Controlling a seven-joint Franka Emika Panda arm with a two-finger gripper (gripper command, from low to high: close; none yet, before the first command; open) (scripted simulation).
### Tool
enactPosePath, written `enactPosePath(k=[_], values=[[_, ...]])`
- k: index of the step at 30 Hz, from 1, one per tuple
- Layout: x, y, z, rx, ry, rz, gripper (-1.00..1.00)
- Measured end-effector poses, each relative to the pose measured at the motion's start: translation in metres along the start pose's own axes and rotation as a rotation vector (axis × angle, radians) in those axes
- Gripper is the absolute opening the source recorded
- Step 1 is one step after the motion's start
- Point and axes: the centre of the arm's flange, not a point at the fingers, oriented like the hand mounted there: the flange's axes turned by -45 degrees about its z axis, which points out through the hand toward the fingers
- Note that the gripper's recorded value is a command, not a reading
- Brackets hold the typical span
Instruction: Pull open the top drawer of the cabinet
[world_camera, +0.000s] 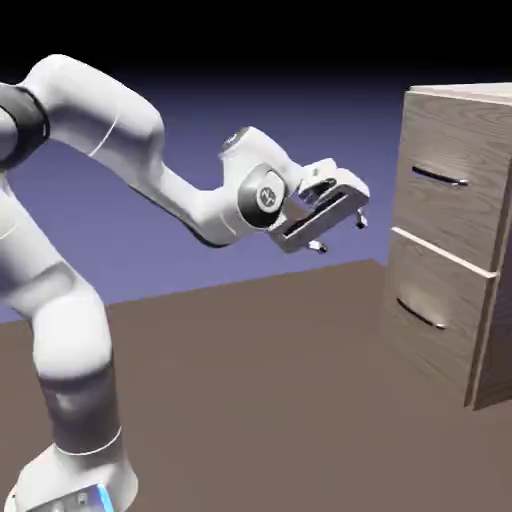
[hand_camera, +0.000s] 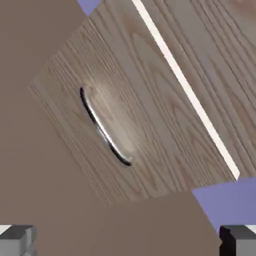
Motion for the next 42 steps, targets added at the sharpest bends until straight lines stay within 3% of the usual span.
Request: enactPosePath(k=[24,34,42], values=[[0.05,0.025,0.046,-0.22,-0.286,-1.681,0.0],[0.056,0.047,0.069,-0.309,-0.533,-2.329,0.0],[0.059,0.071,0.087,-0.365,-0.822,-2.804,0.0]])
